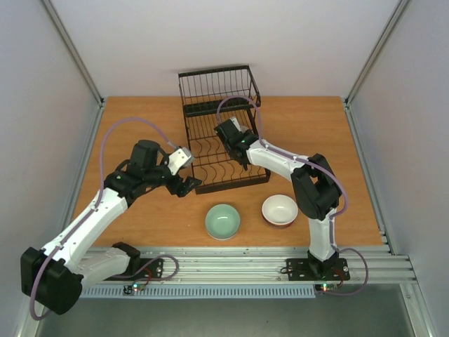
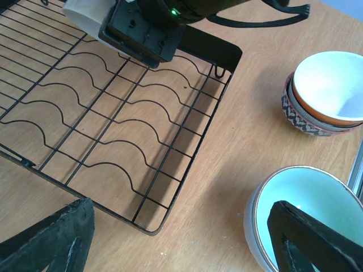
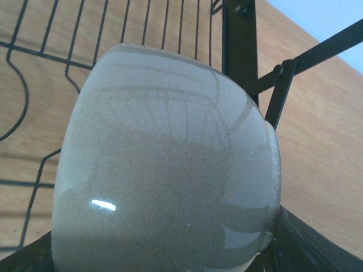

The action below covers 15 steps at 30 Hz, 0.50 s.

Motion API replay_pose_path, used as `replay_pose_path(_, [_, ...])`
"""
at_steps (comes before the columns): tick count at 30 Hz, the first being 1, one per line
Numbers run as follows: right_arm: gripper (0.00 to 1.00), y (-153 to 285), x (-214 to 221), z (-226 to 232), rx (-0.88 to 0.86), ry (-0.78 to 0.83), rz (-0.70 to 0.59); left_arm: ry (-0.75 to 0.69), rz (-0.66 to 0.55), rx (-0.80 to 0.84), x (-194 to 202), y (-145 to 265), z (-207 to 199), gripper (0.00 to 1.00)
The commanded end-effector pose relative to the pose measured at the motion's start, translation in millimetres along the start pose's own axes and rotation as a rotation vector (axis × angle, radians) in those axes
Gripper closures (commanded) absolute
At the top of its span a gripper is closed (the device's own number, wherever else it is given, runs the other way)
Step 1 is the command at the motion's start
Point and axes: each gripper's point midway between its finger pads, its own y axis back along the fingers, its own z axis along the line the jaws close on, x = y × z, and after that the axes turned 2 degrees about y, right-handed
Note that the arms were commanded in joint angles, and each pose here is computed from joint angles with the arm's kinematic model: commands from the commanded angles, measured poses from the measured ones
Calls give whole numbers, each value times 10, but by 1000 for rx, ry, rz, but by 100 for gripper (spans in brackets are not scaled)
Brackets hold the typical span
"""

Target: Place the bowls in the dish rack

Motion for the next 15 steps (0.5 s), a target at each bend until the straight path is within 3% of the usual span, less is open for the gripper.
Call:
replay_pose_path(1, [99, -13, -334, -273, 133, -18, -85, -42, -37, -6, -63, 18, -6, 16])
replay_pose_path(6, [99, -149, -313, -307, 199, 1, -68, -42, -33, -4, -48, 9, -5, 16])
replay_pose_path(15, [99, -422, -169, -208, 162, -15, -12, -42, -24, 2, -23, -10, -7, 16])
